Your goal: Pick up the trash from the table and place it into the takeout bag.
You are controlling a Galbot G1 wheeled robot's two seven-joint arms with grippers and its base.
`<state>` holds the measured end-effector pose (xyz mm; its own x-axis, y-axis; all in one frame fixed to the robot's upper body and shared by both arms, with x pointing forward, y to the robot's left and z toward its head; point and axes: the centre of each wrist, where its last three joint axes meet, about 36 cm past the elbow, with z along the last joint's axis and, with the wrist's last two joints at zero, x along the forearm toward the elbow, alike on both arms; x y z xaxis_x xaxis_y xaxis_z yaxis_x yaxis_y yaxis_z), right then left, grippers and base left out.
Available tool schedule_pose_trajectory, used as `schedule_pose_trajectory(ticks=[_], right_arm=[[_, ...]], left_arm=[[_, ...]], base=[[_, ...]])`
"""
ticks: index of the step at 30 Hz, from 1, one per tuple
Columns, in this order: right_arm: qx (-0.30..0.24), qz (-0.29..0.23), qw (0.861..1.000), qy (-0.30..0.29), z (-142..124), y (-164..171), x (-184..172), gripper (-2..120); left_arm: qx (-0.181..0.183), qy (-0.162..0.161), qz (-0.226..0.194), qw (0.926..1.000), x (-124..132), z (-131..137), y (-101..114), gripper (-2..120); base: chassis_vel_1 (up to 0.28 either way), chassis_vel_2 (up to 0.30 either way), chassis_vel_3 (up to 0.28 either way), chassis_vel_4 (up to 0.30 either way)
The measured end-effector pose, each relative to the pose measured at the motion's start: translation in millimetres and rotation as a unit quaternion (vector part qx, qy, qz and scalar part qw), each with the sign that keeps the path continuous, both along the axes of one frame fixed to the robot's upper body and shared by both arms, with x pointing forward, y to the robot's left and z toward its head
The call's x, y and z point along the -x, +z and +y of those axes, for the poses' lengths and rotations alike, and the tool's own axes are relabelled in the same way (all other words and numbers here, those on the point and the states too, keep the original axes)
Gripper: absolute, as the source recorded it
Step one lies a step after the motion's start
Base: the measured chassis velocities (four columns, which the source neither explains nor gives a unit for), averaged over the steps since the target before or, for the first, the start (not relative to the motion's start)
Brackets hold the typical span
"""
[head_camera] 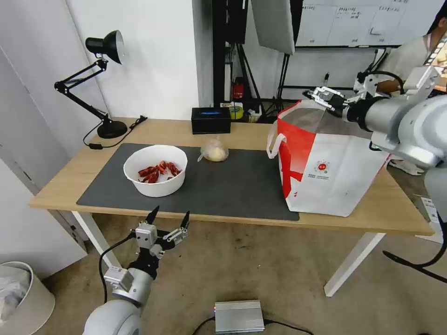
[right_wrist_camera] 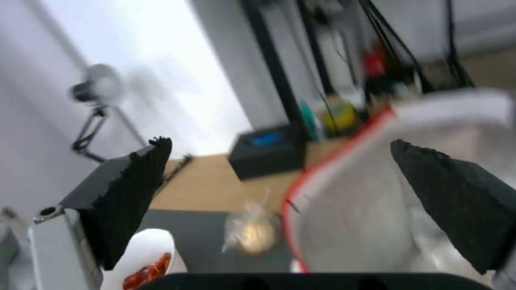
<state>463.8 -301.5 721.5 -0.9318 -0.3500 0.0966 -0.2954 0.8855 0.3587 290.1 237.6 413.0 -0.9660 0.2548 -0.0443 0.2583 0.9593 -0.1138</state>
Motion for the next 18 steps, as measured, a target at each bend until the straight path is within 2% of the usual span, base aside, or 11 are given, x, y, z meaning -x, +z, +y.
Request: schedule_pose_trajectory(ticks=[1, 4, 5, 8, 12, 15, 18], right_arm=[[0.000, 0.000, 1.000, 0.000, 0, 0, 0, 100], [0.051, -0.064, 0.996, 0.025, 7, -19, 15, 100], [0.051, -0.064, 0.996, 0.025, 7, -19, 15, 100], [0.099, -0.131, 0.986, 0.035, 11, -43, 30, 100], [0.116, -0.165, 0.979, 0.030, 14, -60, 40, 100], [0.139, -0.207, 0.968, 0.017, 20, -87, 58, 100], [0.148, -0.230, 0.962, 0.007, 24, -99, 69, 100]], left_arm=[[0.000, 0.000, 0.000, 1.0000, 0, 0, 0, 100], [-0.001, 0.002, -0.004, 1.0000, -2, 5, 3, 100], [-0.001, 0.002, -0.004, 1.0000, -2, 5, 3, 100], [-0.002, 0.004, -0.008, 1.0000, -4, 8, 7, 100], [-0.002, 0.004, -0.008, 1.0000, -4, 9, 7, 100], [-0.002, 0.005, -0.008, 1.0000, -5, 9, 6, 100], [-0.001, 0.005, -0.008, 1.0000, -5, 9, 6, 100]], base=[[0.000, 0.000, 0.000, 0.000], [0.000, 0.000, 0.000, 0.000], [0.000, 0.000, 0.000, 0.000], [0.000, 0.000, 0.000, 0.000], [0.000, 0.000, 0.000, 0.000], [0.000, 0.000, 0.000, 0.000], [0.000, 0.000, 0.000, 0.000]])
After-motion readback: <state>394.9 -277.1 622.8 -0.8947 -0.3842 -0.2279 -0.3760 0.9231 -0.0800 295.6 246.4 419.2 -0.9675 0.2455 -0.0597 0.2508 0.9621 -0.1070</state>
